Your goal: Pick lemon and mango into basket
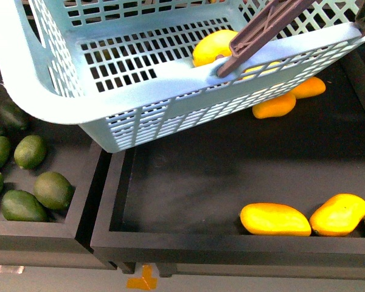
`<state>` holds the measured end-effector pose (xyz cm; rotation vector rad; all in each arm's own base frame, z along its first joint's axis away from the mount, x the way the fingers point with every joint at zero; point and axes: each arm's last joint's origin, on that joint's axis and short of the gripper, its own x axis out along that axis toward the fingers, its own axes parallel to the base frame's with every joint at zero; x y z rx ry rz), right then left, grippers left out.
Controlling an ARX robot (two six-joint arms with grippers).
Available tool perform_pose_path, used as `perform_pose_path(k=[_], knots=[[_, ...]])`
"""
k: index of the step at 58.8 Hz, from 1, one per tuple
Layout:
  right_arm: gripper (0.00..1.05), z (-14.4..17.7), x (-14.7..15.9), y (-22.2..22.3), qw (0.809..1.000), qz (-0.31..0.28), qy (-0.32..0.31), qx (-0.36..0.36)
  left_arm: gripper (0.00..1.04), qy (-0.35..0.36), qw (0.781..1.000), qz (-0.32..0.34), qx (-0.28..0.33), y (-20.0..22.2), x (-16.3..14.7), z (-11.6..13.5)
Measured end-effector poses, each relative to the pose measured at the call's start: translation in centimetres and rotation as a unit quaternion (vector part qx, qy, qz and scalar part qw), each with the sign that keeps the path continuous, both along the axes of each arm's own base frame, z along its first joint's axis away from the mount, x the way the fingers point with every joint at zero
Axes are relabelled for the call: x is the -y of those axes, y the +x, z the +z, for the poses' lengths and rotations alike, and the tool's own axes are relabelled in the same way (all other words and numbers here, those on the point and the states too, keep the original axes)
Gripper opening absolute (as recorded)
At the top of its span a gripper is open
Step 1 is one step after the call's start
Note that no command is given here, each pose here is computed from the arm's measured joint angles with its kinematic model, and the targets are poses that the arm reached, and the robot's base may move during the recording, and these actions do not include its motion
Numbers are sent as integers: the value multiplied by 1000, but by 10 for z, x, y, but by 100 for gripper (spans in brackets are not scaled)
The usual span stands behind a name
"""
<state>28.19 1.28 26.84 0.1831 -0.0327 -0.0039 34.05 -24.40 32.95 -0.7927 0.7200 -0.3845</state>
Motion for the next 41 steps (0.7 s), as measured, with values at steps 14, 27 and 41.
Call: perform_pose_path(k=[14, 27, 41], knots=[[16, -47, 12, -47, 997, 3, -76, -24, 5, -3, 1000, -5, -2, -1, 2, 0], [2, -63, 13, -76, 996, 2, -86, -20, 5, 2, 1000, -1, 2, -1, 1, 0], [2, -79, 13, -105, 996, 2, -87, -20, 5, 1, 1000, -2, 1, -1, 1, 0]])
